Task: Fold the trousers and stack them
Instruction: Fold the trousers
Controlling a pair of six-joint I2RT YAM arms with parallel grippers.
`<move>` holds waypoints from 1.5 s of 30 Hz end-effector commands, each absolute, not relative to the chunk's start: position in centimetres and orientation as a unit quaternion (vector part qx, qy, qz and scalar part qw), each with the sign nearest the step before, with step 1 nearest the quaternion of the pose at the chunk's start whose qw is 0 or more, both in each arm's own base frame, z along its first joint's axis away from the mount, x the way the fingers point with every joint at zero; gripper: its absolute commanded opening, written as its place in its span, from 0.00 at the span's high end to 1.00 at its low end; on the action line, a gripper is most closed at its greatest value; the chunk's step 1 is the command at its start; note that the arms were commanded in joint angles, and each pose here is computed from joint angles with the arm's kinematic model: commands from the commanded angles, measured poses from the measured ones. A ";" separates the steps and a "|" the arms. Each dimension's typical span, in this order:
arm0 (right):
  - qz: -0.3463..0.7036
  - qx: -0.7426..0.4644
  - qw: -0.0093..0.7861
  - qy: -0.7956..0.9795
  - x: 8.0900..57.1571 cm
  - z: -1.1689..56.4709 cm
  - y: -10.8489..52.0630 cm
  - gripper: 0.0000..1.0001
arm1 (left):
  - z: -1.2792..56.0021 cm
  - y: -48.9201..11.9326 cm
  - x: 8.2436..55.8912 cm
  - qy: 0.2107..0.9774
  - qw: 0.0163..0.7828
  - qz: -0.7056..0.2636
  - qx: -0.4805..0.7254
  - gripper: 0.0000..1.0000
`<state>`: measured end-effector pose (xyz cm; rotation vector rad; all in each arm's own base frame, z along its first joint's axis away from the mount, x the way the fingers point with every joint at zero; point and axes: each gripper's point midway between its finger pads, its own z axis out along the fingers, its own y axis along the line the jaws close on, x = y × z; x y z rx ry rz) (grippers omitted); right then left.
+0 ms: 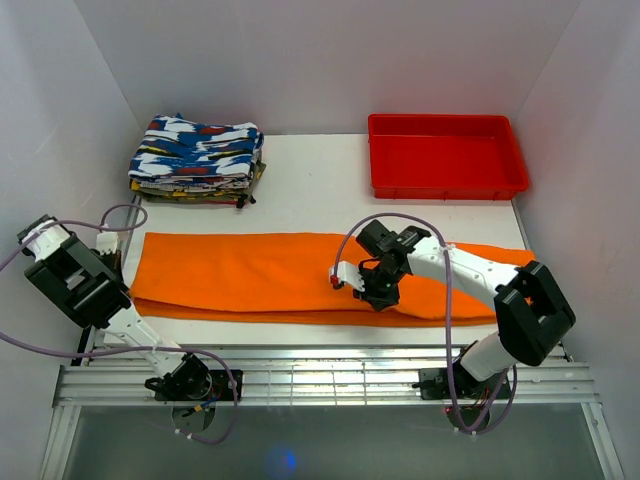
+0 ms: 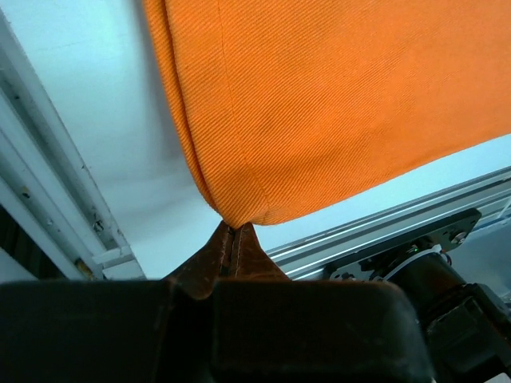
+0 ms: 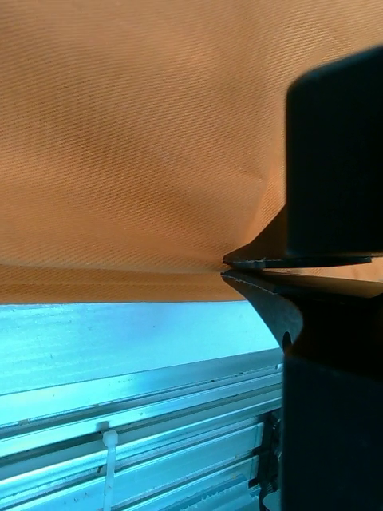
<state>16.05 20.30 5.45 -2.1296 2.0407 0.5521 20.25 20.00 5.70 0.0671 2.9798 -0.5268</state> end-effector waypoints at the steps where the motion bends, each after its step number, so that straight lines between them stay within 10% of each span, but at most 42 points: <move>1: 0.178 -0.713 0.085 0.673 15.8 7.9 19.6 0.92 | 9.4 21.5 20.6 0.986 0.099 -0.118 0.062 1.00; 22: 0.180 -0.696 0.020 0.695 15.1 1.2 19.0 0.92 | 1.1 21.1 17.1 0.993 0.019 -0.104 0.049 1.00; 35: 0.240 -0.675 0.055 0.696 18.4 3.0 25.4 0.92 | 15.8 20.6 28.4 0.951 0.269 -0.096 0.121 0.24; 39: 0.247 -0.679 0.085 0.686 18.7 5.6 25.9 0.45 | 15.1 14.6 29.0 0.943 0.265 -0.114 0.163 0.24; 45: 0.220 -0.635 0.126 0.730 19.5 9.0 19.8 0.38 | 10.3 7.1 29.2 0.939 0.242 -0.159 0.188 0.28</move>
